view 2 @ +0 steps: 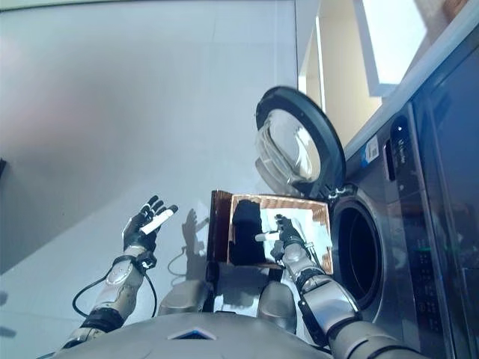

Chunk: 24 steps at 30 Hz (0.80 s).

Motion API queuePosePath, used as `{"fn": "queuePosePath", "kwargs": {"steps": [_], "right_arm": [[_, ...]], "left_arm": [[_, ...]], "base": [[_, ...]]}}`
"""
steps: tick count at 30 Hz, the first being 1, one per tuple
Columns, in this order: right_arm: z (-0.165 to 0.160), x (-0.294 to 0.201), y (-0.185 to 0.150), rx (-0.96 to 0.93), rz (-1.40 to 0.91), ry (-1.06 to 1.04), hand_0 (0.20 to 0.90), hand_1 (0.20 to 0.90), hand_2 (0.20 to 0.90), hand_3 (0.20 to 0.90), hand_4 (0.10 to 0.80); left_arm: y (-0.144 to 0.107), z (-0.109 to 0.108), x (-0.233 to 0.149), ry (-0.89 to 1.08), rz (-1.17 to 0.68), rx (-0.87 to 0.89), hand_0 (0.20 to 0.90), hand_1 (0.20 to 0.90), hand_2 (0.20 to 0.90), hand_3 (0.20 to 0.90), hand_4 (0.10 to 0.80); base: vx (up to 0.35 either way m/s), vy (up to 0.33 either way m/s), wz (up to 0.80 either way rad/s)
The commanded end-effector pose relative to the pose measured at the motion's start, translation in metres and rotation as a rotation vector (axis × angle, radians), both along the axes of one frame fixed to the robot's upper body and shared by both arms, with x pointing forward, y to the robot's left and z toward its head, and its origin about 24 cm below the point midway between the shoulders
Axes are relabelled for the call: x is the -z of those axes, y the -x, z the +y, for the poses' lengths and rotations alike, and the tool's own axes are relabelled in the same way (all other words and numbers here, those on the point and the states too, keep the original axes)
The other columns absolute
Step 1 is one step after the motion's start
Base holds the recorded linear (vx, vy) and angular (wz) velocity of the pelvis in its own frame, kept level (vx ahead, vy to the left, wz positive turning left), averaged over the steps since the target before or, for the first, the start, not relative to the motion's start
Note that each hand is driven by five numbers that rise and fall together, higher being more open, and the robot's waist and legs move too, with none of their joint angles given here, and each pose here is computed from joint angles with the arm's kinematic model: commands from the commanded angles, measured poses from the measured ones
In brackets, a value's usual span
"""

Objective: Pick up the clothes and place them into the washing machine

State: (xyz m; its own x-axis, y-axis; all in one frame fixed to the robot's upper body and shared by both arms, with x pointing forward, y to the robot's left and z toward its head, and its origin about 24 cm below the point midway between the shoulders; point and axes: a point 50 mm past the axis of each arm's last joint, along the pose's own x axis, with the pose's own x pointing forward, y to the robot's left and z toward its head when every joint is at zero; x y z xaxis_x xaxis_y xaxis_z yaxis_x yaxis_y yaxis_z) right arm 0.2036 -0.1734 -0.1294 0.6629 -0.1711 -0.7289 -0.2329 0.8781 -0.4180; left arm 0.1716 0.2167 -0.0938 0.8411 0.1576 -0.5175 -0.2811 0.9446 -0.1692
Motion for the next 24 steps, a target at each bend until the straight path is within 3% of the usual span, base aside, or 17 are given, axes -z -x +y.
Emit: {"fn": "queuePosePath", "kwargs": {"steps": [1, 13, 19, 24], "right_arm": [[0.015, -0.007, -0.014, -0.052, -0.039, 0.016, 0.900, 0.900, 0.900, 0.900, 0.800], [0.032, 0.005, 0.005, -0.048, 0.032, 0.002, 0.900, 0.900, 0.900, 0.900, 0.800], [0.038, -0.003, -0.008, -0.031, -0.017, -0.010, 0.900, 0.900, 0.900, 0.900, 0.800], [0.046, -0.020, -0.035, -0.028, -0.113, -0.031, 0.900, 0.900, 0.900, 0.900, 0.800]], "left_arm": [[-0.016, 0.007, -0.017, -0.065, -0.099, 0.036, 0.900, 0.900, 0.900, 0.900, 0.800], [-0.006, 0.006, -0.013, -0.065, -0.069, 0.043, 0.900, 0.900, 0.900, 0.900, 0.800], [-0.008, 0.009, -0.019, -0.065, -0.092, 0.027, 0.900, 0.900, 0.900, 0.900, 0.800], [-0.025, 0.008, -0.033, -0.071, -0.165, 0.035, 0.900, 0.900, 0.900, 0.900, 0.800]], "base": [[0.079, 0.032, 0.00], [0.028, 0.021, 0.00], [-0.055, 0.018, 0.08], [-0.210, -0.003, 0.14]]}}
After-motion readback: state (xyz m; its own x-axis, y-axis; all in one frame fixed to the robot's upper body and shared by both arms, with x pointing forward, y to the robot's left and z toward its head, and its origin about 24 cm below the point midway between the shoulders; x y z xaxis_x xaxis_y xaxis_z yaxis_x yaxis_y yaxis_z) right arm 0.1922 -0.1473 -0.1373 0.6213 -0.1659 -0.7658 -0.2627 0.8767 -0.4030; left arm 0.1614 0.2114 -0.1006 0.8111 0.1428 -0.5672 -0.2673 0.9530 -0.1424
